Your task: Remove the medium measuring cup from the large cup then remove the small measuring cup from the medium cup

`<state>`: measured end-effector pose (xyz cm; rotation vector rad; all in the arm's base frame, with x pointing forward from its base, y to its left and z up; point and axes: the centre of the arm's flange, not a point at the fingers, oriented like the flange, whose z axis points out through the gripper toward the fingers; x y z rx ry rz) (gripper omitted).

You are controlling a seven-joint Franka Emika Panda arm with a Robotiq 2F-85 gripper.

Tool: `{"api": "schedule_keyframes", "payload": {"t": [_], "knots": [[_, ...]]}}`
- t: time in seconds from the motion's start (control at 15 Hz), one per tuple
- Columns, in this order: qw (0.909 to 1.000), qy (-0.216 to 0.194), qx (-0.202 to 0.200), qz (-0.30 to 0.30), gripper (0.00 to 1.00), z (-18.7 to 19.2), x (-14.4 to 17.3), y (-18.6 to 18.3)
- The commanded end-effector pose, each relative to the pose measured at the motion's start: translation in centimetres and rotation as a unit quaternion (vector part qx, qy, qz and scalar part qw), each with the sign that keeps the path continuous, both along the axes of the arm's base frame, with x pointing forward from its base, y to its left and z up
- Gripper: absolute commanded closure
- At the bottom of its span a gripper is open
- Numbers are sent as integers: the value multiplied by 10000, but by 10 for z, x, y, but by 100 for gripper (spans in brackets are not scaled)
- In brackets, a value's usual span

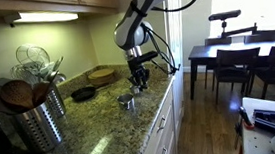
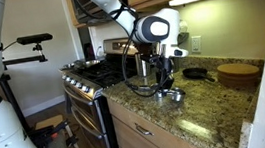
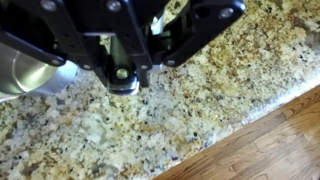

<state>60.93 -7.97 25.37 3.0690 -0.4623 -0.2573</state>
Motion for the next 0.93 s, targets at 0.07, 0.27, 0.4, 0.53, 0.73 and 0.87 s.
{"api": "schedule_keyframes", "payload": {"t": [0.07,0.27,0.4,0.53,0.73,0.87], "knots": [[9998,-86,94,-128,88,-4,-9,-4],[9998,-66,120,-152,75,-5,-10,-3],[9998,-54,134,-157,46,-6,-11,-1],[9998,-45,142,-153,39,-7,-12,0],[9998,-36,153,-144,20,-7,-12,2],[9998,-28,160,-141,8,-8,-13,3]]}}
